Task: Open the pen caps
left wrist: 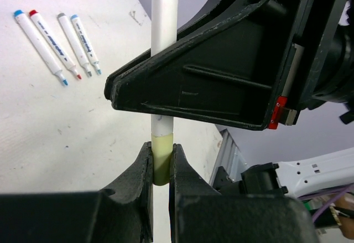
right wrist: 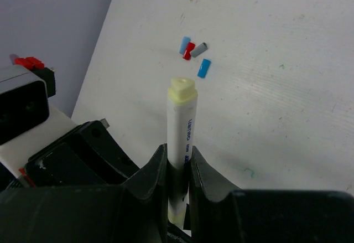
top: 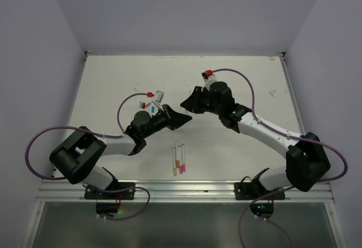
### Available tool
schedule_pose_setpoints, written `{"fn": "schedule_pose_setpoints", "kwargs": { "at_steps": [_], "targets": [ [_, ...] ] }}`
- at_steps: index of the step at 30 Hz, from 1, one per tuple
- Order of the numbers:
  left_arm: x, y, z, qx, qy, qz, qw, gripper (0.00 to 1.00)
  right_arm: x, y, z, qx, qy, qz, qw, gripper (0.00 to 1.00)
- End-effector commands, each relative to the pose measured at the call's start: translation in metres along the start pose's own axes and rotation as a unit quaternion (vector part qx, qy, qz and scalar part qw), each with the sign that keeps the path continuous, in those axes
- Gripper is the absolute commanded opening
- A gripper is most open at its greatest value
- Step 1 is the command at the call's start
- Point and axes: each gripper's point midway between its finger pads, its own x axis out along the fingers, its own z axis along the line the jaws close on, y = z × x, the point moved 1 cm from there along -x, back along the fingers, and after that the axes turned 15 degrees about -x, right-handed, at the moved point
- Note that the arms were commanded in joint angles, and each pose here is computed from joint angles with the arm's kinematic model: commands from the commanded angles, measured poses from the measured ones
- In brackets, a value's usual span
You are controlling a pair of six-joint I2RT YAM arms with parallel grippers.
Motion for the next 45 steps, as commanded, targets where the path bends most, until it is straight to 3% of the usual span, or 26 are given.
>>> {"fn": "schedule_pose_setpoints", "kwargs": {
  "at_steps": [1,5,12,14,16,17,18,20,22,28,31,38,45],
  "targets": [
    [-0.030,0.056,-0.016,-0.040,0.069,0.126,0.989,0.00,-0.037,-0.120,-0.093,-0.052,0.165,-0.237,0.956,0.00],
    [-0.038,0.058,-0.025,-0.047,0.099,0.129,0.986,0.00,-0.040,-0.118,-0.100,-0.037,0.143,-0.235,0.961,0.00],
    [-0.059,0.061,-0.046,-0.057,0.176,0.138,0.973,0.00,-0.041,-0.124,-0.091,-0.022,0.029,-0.236,0.971,0.00],
    [-0.053,0.062,-0.031,-0.054,0.142,0.141,0.978,0.00,-0.043,-0.130,-0.102,-0.021,0.066,-0.230,0.971,0.00],
    [-0.037,0.059,0.009,-0.066,0.033,0.140,0.987,0.00,-0.037,-0.110,-0.121,-0.026,0.118,-0.158,0.980,0.00],
    [-0.031,0.055,0.029,-0.017,-0.011,0.133,0.991,0.00,-0.040,-0.117,-0.126,-0.026,0.140,-0.149,0.978,0.00],
    [-0.028,0.052,0.046,-0.014,-0.082,0.141,0.986,0.00,-0.038,-0.094,-0.150,-0.009,0.197,-0.098,0.975,0.00],
    [-0.024,0.031,0.064,0.036,-0.149,0.098,0.983,0.00,-0.043,-0.085,-0.167,0.006,0.249,-0.048,0.967,0.00],
    [-0.026,0.005,0.077,0.057,-0.221,0.055,0.972,0.00,-0.046,-0.050,-0.191,0.022,0.302,0.025,0.953,0.00],
    [-0.030,-0.050,0.106,0.142,-0.383,0.013,0.913,0.00,-0.059,0.005,-0.231,0.036,0.385,0.123,0.914,0.00],
    [-0.033,-0.062,0.119,0.163,-0.420,0.012,0.893,0.00,-0.065,0.024,-0.244,0.032,0.413,0.152,0.897,0.00],
    [-0.044,-0.086,0.167,0.164,-0.478,0.008,0.863,0.00,-0.072,0.041,-0.261,0.034,0.428,0.174,0.886,0.00],
    [-0.043,-0.095,0.186,0.162,-0.494,0.007,0.854,0.00,-0.069,0.047,-0.275,0.040,0.423,0.190,0.885,0.00]
  ]
}}
